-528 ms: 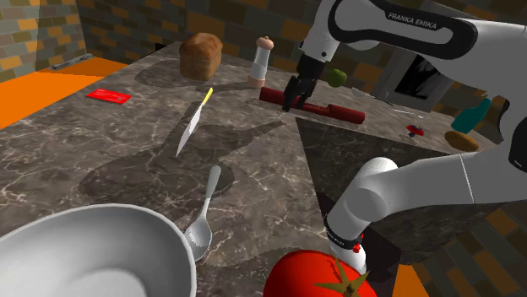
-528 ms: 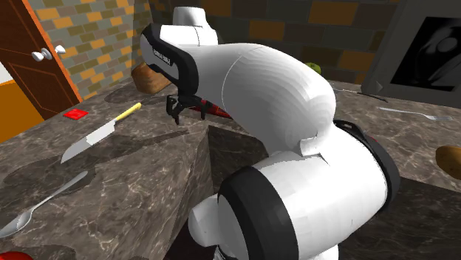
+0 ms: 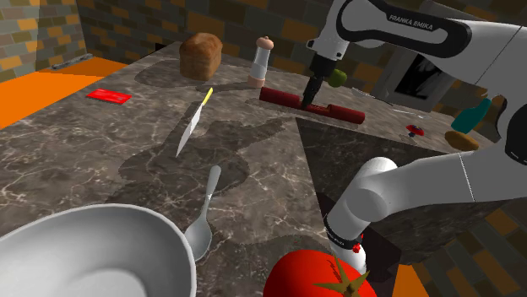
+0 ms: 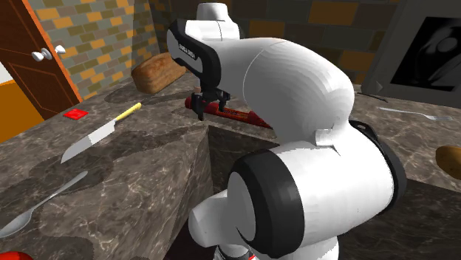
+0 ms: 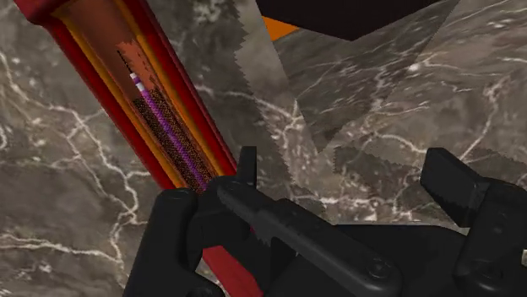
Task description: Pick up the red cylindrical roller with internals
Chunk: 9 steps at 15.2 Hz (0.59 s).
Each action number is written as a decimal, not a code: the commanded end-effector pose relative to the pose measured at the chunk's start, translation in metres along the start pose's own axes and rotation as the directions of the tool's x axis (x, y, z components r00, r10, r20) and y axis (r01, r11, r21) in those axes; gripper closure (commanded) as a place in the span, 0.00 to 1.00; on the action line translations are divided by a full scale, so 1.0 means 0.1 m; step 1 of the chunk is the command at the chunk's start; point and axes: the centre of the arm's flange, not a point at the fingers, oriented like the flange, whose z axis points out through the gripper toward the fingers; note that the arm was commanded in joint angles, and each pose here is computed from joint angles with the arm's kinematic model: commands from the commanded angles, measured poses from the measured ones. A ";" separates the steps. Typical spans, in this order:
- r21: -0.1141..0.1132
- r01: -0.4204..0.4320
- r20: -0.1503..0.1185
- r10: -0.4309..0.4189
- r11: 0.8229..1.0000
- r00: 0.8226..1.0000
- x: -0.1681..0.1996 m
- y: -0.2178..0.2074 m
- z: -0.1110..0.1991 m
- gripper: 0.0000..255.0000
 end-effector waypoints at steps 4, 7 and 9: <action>-0.033 0.209 0.032 -0.208 0.977 0.978 -0.08 0.59 -0.10 0.00; -0.044 0.290 0.046 -0.288 0.956 0.957 -0.08 0.83 -0.15 0.00; -0.044 0.290 0.046 -0.288 0.956 0.957 -0.08 0.84 -0.04 0.00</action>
